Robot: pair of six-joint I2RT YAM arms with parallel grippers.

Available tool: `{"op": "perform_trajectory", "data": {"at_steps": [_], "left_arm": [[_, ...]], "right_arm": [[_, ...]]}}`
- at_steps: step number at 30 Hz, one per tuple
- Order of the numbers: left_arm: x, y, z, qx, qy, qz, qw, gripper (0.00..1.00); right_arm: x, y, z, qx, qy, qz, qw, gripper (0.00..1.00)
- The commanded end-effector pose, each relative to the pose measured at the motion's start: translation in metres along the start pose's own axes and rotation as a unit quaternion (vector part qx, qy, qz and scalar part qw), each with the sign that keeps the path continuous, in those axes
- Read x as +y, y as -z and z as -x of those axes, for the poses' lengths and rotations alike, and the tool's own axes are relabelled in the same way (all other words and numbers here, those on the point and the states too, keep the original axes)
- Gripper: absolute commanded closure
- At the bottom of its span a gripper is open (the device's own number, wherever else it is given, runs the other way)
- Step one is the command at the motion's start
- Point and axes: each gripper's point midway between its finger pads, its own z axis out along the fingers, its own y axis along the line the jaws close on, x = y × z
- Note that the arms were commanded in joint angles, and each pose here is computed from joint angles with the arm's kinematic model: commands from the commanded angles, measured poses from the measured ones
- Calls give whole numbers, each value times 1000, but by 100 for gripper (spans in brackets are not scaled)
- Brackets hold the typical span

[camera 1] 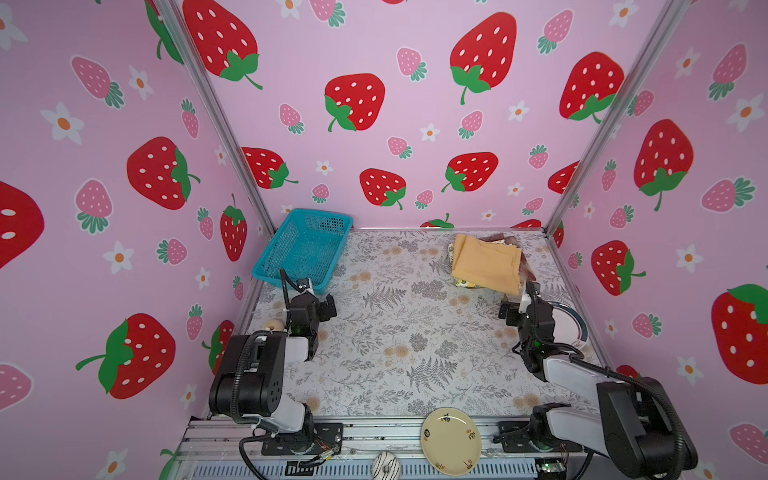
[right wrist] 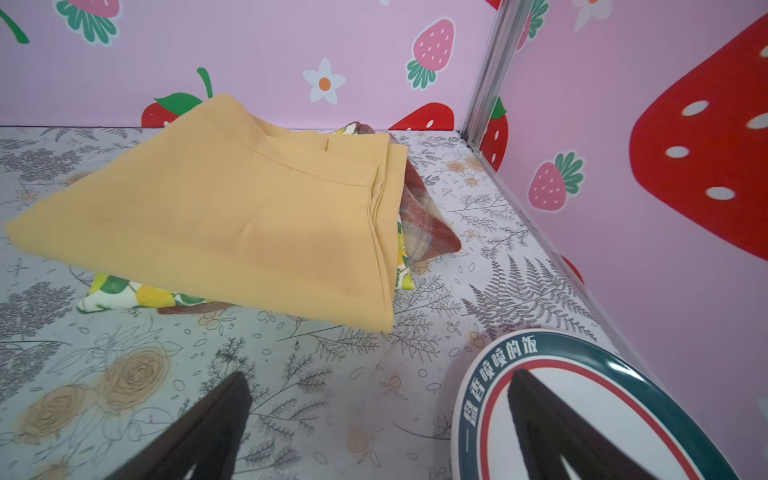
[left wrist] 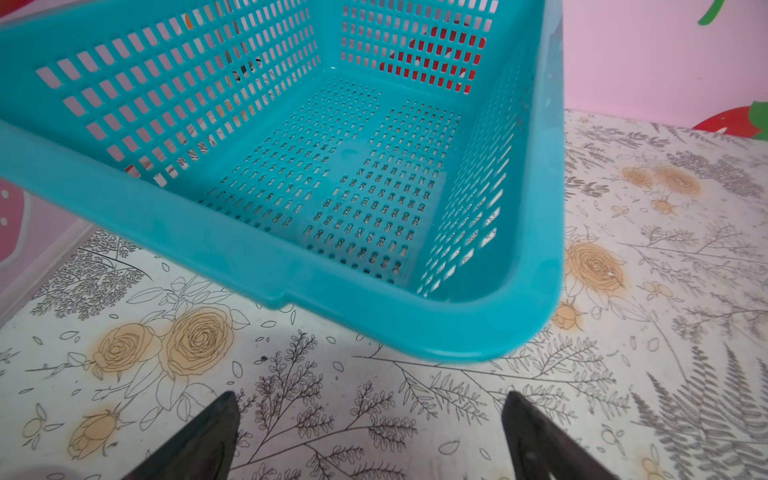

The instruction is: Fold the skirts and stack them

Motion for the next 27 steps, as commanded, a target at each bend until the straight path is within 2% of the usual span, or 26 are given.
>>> {"op": "perform_trajectory", "data": {"at_steps": [1,4,9,11,14,15,17,18,27], "left_arm": [[-1,-2,20,-29,-7,5,1000,1],[-1,-2,20,-29,-7,5,1000,1],[-1,-2,21,-29,-7,5,1000,1],[-1,-2,21,-29,-7,5,1000,1],[-1,-2,20,-29,-7,5,1000,1],[-1,-2,21,-29,-7,5,1000,1],[-1,-2,20,-28,-7,5,1000,1],[-1,-2,21,-29,-7,5,1000,1],[-6,-4,21,-24,-24,6,999,1]], "right_arm": [[-10,0,31,-86,2,-34,996,0],[-4,-8,28,-87,31,-38,995,0],[-2,-12,24,-112,35,-40,992,0],[4,-23,20,-83,40,-13,996,0],[17,-31,10,-77,36,71,994,0],[14,-27,13,-99,31,67,992,0],[17,-29,8,-75,40,71,994,0],[15,-28,12,-92,35,68,993,0],[6,-36,7,-67,23,36,997,0]]}}
